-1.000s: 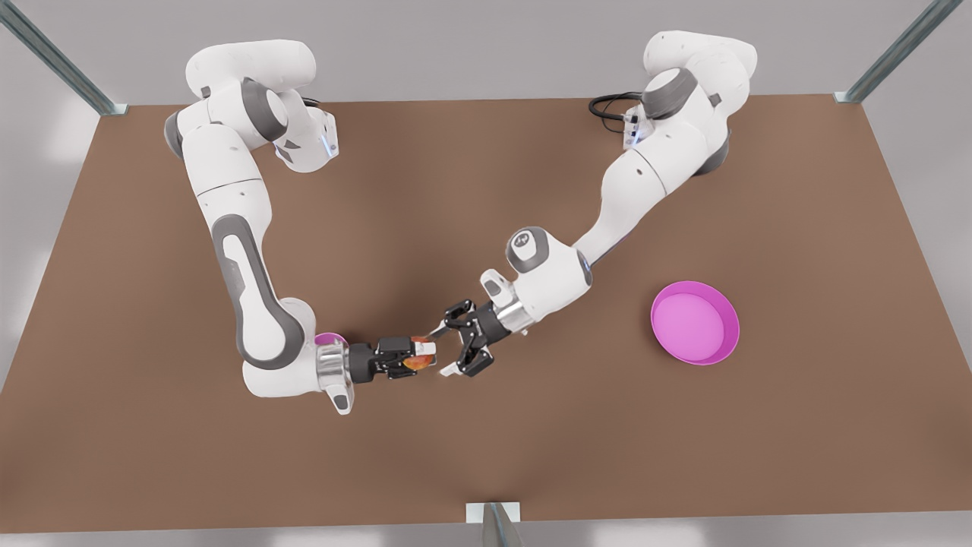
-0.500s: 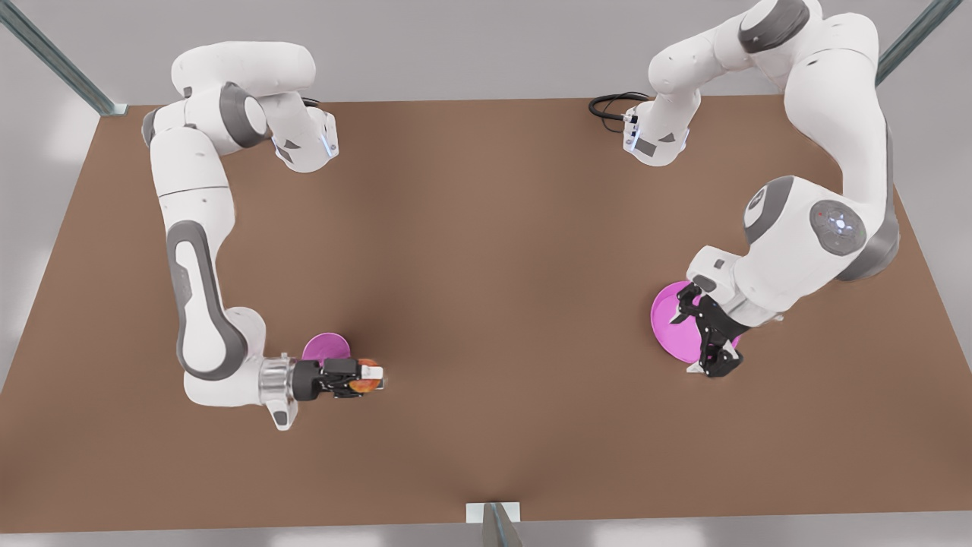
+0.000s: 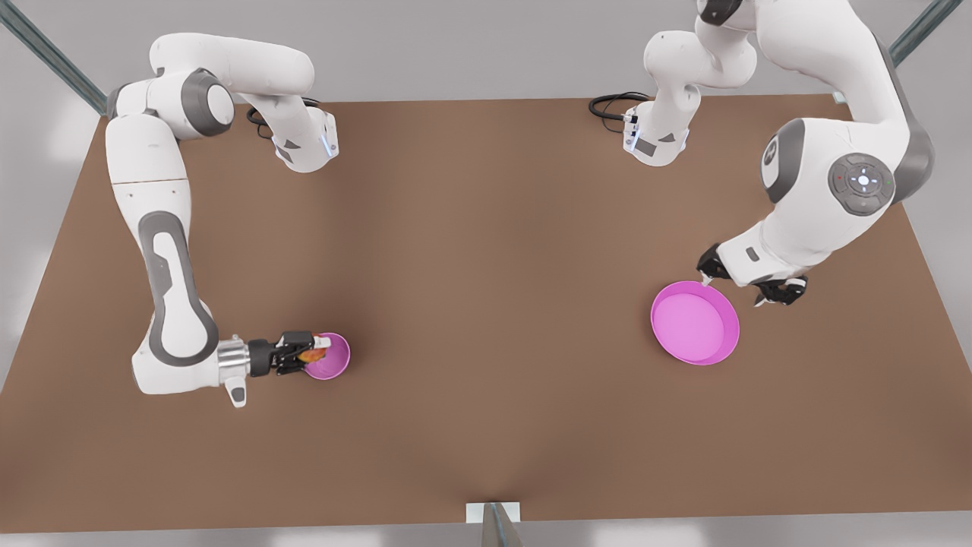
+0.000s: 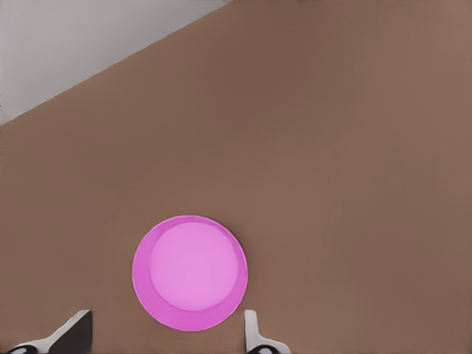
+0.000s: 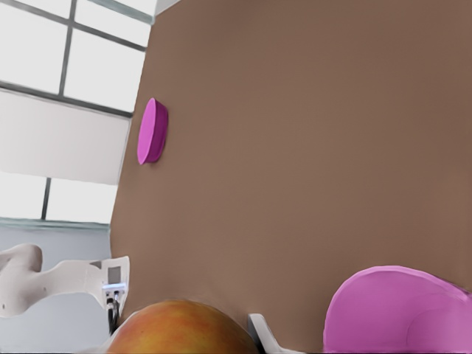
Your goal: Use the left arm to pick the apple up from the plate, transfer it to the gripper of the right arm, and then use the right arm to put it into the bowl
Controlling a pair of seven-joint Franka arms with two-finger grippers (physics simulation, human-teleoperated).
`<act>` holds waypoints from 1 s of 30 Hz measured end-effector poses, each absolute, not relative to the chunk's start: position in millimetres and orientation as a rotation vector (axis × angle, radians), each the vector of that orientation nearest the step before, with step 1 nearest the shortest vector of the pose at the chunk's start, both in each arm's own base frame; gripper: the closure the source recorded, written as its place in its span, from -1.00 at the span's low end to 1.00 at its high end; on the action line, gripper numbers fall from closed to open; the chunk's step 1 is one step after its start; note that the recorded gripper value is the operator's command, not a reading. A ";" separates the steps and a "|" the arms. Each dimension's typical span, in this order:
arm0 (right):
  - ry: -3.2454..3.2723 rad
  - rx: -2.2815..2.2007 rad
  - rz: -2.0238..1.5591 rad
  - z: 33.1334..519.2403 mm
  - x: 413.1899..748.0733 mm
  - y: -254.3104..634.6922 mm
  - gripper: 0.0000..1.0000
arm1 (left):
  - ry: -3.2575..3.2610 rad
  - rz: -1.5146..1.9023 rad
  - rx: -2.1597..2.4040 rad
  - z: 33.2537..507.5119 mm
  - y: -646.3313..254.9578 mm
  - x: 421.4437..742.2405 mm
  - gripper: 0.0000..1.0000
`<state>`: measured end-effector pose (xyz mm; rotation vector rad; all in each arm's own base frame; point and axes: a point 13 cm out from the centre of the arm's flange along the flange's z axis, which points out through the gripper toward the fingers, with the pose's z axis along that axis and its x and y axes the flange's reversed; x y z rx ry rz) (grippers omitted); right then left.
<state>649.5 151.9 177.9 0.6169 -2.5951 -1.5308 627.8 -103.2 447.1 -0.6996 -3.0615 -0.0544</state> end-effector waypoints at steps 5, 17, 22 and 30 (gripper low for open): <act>-2.644 0.771 -1.339 155.5 644.1 138.4 -0.05 | -3.091 -0.028 -0.402 441.1 -95.8 628.9 -1.00; -2.698 0.933 -1.169 136.7 648.1 121.1 -1.00 | -3.090 -0.028 0.001 438.6 -95.6 622.3 -1.00; -2.757 1.016 -1.092 168.3 665.8 106.3 -1.00 | -3.087 -0.030 0.103 439.0 -96.0 621.5 -1.00; -3.041 1.273 -0.083 466.3 681.8 63.4 -1.00 | -3.078 -0.018 0.163 425.2 -103.0 628.4 -1.00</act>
